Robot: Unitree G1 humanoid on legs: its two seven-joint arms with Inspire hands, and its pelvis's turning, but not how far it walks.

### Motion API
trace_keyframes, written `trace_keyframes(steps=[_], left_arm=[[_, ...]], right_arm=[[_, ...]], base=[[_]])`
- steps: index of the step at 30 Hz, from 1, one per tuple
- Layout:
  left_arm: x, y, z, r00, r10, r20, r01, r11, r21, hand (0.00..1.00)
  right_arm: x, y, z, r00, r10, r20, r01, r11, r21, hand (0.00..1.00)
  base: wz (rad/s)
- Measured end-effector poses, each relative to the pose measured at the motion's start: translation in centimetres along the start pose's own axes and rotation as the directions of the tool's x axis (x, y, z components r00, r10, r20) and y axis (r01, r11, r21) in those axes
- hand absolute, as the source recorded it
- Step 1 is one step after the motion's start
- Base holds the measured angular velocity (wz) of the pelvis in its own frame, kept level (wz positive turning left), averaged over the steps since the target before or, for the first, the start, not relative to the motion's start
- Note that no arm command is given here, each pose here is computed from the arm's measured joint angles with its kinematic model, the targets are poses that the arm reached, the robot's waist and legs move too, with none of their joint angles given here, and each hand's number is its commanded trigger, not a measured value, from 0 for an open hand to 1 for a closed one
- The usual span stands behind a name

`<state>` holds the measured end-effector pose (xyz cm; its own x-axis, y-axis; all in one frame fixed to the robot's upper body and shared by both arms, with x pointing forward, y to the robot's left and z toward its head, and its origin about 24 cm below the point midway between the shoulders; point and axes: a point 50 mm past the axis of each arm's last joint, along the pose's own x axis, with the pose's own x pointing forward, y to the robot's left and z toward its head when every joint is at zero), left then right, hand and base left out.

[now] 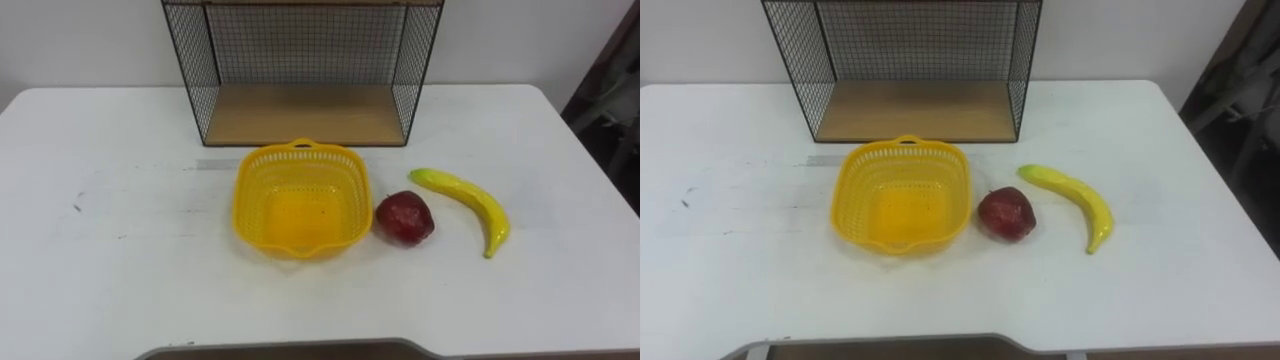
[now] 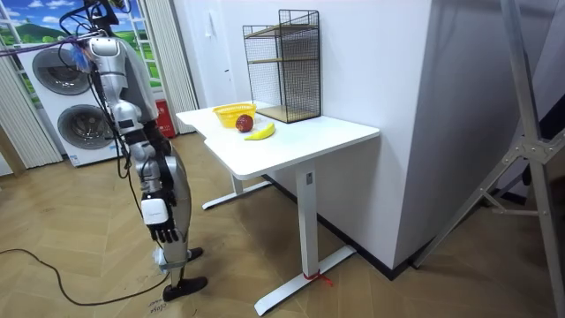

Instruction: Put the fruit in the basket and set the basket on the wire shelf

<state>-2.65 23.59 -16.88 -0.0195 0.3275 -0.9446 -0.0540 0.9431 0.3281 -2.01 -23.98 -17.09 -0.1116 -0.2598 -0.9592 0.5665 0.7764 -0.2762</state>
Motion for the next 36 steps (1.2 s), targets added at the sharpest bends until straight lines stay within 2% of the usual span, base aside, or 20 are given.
trace_keyframes(steps=[1,2,4,7,9,10,13,20,25,29,32,34,36], left_arm=[[0.0,0.1,0.0,1.0,0.004,0.0,-0.004,1.0,-0.008,0.0],[0.0,0.2,-0.1,1.0,0.01,-0.002,-0.01,0.999,-0.035,0.0],[0.0,0.6,-0.3,1.0,0.023,-0.007,-0.023,0.997,-0.076,0.0],[0.0,0.8,-0.3,0.999,0.045,0.0,-0.045,0.995,-0.089,0.0],[0.0,1.0,-0.6,0.999,0.054,0.006,-0.053,0.993,-0.108,0.0],[0.0,1.1,-0.7,0.998,0.056,0.003,-0.055,0.992,-0.116,0.0],[0.0,1.6,-1.0,0.998,0.069,-0.009,-0.07,0.986,-0.15,0.0],[0.0,2.5,-0.6,0.995,0.1,0.026,-0.094,0.981,-0.17,0.0],[0.0,2.9,-0.5,0.992,0.115,0.051,-0.105,0.979,-0.178,0.0],[0.0,2.8,-0.3,0.992,0.115,0.056,-0.104,0.979,-0.175,0.0],[-0.1,2.7,-0.7,0.993,0.112,0.048,-0.103,0.982,-0.159,0.0],[-0.1,2.8,-0.7,0.992,0.113,0.055,-0.106,0.987,-0.123,0.0],[-0.1,2.9,0.1,0.99,0.115,0.087,-0.106,0.99,-0.095,0.0]], right_arm=[[0.0,0.0,0.1,1.0,0.004,0.004,-0.004,0.998,0.061,0.0],[0.0,0.0,0.4,1.0,0.011,0.008,-0.012,0.98,0.197,0.0],[-0.1,0.1,1.0,0.999,0.031,0.013,-0.034,0.901,0.433,0.0],[-0.1,0.0,1.5,0.999,0.035,0.023,-0.042,0.81,0.585,0.0],[-0.2,-0.1,2.4,0.999,0.033,0.037,-0.049,0.723,0.689,0.0],[-0.2,-0.2,2.7,0.999,0.031,0.044,-0.053,0.702,0.71,0.0],[-0.4,-1.0,4.3,0.998,0.003,0.068,-0.059,0.545,0.836,0.0],[-1.8,-3.1,9.6,0.98,-0.118,0.161,-0.093,0.443,0.892,0.0],[-5.3,-5.0,15.6,0.89,-0.275,0.363,-0.198,0.484,0.853,0.0],[-7.8,-5.1,18.5,0.802,-0.35,0.484,-0.255,0.533,0.807,0.0],[-8.9,-4.8,19.2,0.76,-0.396,0.515,-0.208,0.603,0.77,0.0],[-10.4,-4.3,20.3,0.694,-0.415,0.588,-0.208,0.666,0.717,0.0],[-12.7,-3.6,21.8,0.587,-0.417,0.694,-0.243,0.727,0.642,0.0]], base=[[0.0],[0.03],[0.0],[0.0],[0.0],[0.0],[0.0],[0.0],[-0.06],[-0.01],[-0.1],[-0.21],[-0.07]])
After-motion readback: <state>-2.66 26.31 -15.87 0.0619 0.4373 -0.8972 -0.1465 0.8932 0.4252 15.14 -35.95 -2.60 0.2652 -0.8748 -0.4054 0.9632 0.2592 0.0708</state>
